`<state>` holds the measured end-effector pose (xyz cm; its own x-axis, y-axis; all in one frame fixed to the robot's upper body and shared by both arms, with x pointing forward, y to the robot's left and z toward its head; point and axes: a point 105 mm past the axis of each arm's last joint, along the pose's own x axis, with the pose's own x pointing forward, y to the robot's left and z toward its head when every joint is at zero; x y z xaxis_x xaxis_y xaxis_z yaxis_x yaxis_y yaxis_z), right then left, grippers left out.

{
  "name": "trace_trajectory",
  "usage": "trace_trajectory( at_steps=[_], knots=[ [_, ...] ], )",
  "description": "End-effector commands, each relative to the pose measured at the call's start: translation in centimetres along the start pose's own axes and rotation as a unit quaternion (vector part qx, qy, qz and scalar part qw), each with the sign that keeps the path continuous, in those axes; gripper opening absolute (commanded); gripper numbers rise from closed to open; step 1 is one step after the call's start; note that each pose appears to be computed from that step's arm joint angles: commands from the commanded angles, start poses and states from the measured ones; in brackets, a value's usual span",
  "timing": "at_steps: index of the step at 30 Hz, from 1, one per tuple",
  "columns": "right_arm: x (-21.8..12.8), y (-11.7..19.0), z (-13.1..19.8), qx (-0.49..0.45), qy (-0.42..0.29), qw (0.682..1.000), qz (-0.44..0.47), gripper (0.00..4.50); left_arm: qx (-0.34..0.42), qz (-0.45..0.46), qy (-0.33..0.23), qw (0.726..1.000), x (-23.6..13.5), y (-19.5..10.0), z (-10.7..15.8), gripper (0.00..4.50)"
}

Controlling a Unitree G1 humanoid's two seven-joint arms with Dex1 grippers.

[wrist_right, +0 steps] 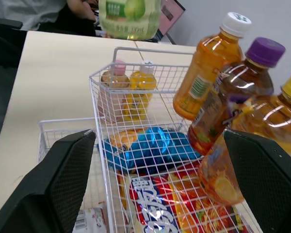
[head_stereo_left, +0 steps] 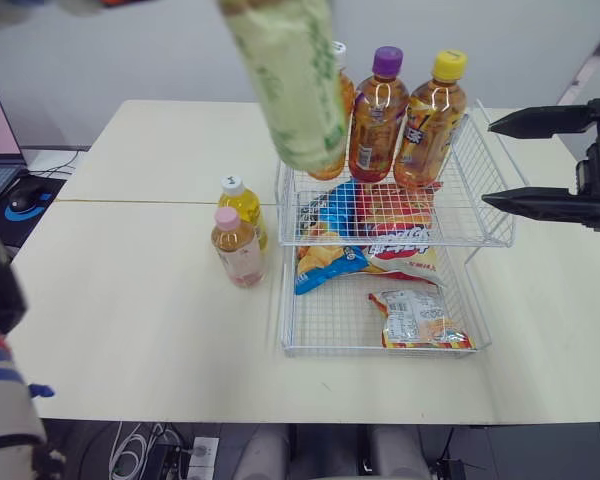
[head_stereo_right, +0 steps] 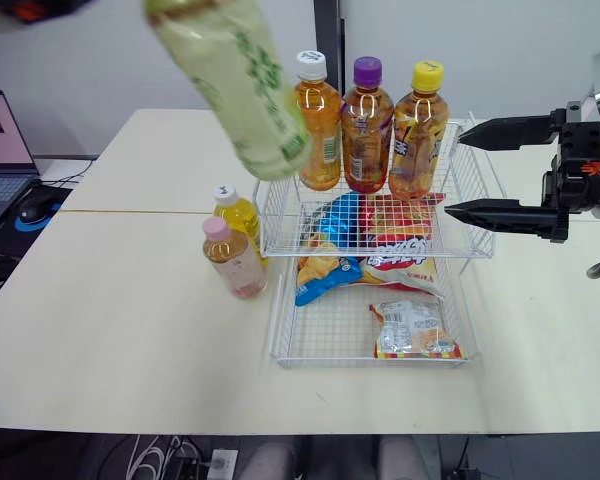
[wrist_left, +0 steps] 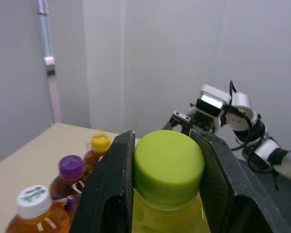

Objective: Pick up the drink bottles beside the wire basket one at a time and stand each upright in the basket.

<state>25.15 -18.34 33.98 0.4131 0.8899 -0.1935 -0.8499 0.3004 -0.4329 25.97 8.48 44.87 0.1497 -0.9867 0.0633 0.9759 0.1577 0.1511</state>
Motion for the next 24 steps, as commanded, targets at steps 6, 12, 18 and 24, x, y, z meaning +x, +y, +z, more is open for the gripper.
trace_trajectory(
  at_steps=[6,12,18,24],
  knots=[
    [-1.3,1.3,0.7,-0.01,0.007,0.999,-0.036,4.5,0.06,-0.048,0.01,0.997,6.7,0.7,-2.2,1.39],
    [-1.6,1.7,0.5,-0.007,0.016,0.998,-0.057,4.5,0.065,-0.044,0.018,0.997,9.8,2.4,-4.7,1.39],
    [-2.3,2.0,0.6,-0.01,0.025,0.996,-0.083,4.5,0.038,-0.019,0.013,0.999,9.9,5.1,-5.1,1.39],
    [-3.0,2.0,1.0,-0.019,0.028,0.994,-0.104,4.5,0.022,-0.036,0.026,0.999,10.6,5.3,-6.0,1.39]
  ],
)
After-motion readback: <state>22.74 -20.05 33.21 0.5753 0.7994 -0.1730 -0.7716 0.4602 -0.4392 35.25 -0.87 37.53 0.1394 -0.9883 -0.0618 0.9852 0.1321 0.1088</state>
